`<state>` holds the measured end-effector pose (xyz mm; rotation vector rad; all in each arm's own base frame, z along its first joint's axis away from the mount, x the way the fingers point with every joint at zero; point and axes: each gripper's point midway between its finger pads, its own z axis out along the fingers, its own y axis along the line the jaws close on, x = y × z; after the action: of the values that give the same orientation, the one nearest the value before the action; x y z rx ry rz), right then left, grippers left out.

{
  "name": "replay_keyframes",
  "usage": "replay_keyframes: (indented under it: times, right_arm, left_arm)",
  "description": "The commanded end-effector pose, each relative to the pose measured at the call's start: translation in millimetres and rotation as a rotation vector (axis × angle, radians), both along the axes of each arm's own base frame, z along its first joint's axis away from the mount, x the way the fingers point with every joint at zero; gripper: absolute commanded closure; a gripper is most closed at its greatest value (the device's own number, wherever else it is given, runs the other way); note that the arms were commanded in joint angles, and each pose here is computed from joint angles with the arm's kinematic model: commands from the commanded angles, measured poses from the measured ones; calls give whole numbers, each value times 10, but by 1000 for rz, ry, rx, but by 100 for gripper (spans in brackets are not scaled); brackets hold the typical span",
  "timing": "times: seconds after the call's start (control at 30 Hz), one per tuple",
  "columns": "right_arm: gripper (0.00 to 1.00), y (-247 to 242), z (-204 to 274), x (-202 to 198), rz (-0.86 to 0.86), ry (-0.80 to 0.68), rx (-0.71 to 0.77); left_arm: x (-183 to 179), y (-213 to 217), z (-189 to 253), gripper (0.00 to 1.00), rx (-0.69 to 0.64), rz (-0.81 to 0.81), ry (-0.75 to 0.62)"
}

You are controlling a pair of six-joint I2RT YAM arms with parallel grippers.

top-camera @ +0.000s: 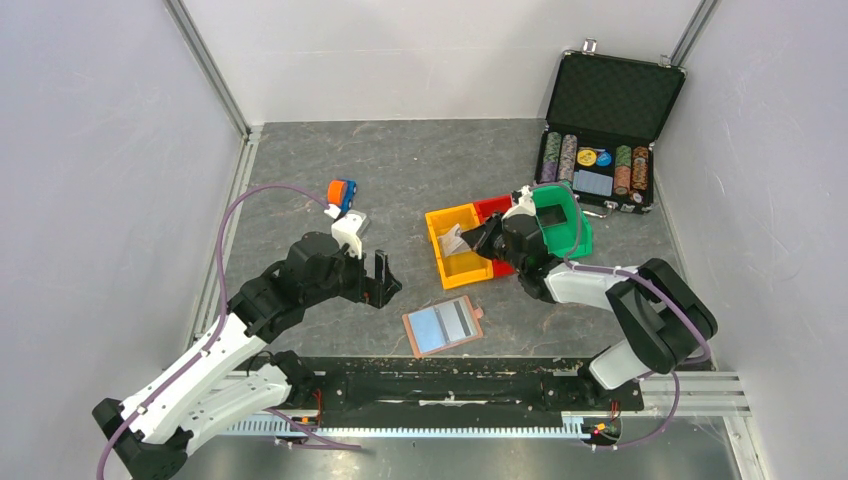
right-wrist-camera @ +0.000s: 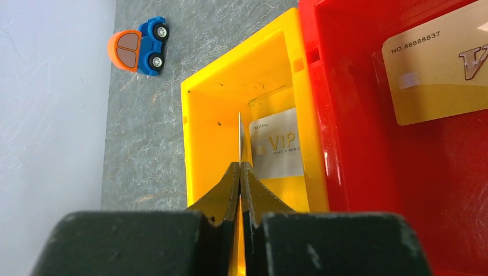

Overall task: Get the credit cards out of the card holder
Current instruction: Place the credit card in the storage box.

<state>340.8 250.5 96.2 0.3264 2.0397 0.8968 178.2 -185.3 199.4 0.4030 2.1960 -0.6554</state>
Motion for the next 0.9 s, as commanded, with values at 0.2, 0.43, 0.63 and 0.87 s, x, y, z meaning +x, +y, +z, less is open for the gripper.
replay_keyframes:
  times: [0.2,0.43,0.63,0.87]
  right_arm:
    - [92,23,31,68,-16,-20,7]
    - [81,2,27,88,-21,-13,-26]
    - [87,12,19,108,-15,-13,-42]
    - [100,41,61,134,-8,-25,-37]
  left_arm:
    - [52,23,27,0,29,-13,-49]
    - [52,30,32,0,27,-9,-51]
    - [52,30,31,0,27,-9,-51]
    - [53,29,28,0,28,-9,-50]
